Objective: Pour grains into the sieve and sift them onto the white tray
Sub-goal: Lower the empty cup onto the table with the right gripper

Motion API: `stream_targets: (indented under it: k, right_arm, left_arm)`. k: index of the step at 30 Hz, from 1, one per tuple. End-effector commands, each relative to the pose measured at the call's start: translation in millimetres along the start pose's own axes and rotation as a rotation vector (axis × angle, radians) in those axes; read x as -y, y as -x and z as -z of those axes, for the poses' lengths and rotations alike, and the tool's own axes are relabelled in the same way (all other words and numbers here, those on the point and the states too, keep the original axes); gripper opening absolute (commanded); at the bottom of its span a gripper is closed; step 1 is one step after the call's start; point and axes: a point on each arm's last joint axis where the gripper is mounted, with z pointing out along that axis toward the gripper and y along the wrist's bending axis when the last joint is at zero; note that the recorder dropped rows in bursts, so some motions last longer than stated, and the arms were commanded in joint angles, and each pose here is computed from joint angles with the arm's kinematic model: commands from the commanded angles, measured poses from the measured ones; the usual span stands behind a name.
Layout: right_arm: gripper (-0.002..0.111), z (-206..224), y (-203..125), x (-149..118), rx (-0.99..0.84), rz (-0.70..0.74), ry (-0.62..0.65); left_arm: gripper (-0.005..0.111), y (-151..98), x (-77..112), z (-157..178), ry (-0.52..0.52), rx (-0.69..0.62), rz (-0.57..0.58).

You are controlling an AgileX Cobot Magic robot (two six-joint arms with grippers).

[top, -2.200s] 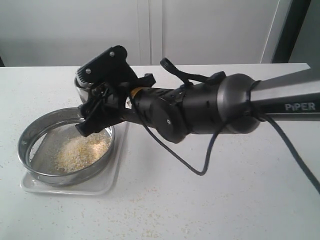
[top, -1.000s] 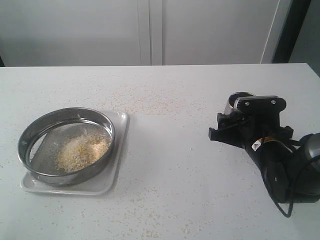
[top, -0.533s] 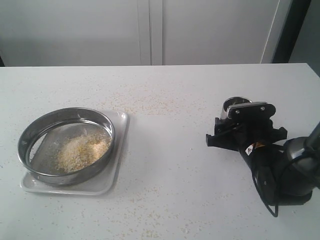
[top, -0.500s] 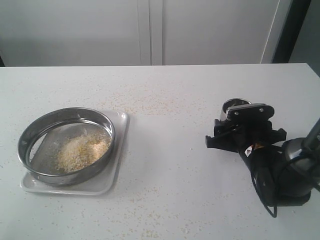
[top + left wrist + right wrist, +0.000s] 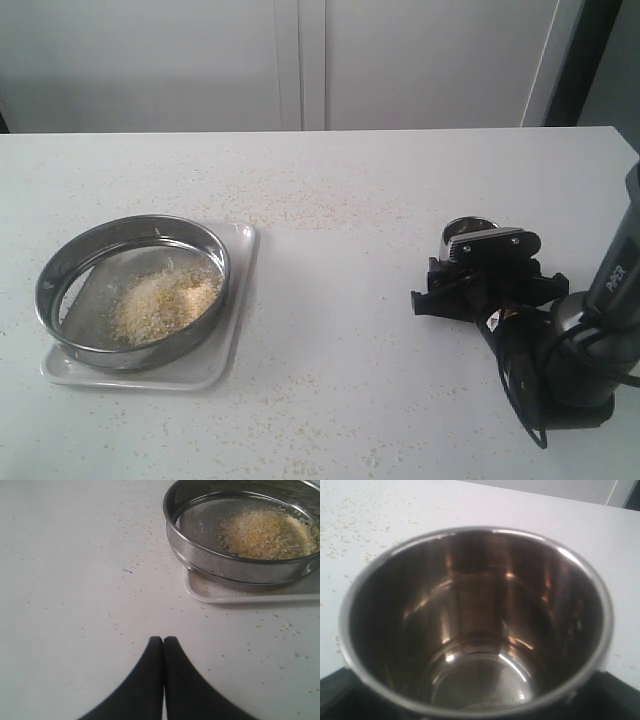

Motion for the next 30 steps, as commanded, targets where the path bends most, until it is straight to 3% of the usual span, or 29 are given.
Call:
stream_targets:
  k: [1, 5, 12, 15, 30]
  right_arm:
    - [0.001, -1.8, 4.3, 1.7, 0.04, 0.007, -0.01]
    - [0.018, -1.8, 4.3, 1.7, 0.04, 0.007, -0.01]
    - [0.076, -1.8, 4.3, 1.7, 0.04, 0.001, -0.01]
    - [0.092, -1.8, 4.3, 1.7, 0.04, -0.033, -0.009]
    - [0.095, -0.9, 4.2, 2.0, 0.038, -0.055, -0.009]
  left_arm:
    - [0.0, -2.8, 0.6, -0.6, -0.005, -0.014, 0.01]
    - [0.0, -2.8, 0.6, -0.6, -0.005, -0.014, 0.01]
    - [0.0, -2.8, 0.6, -0.6, -0.005, -0.014, 0.01]
    - [0.0, -2.8, 0.6, -0.6, -0.005, -0.014, 0.01]
    - [0.0, -2.8, 0.6, -0.6, -0.005, -0.014, 0.01]
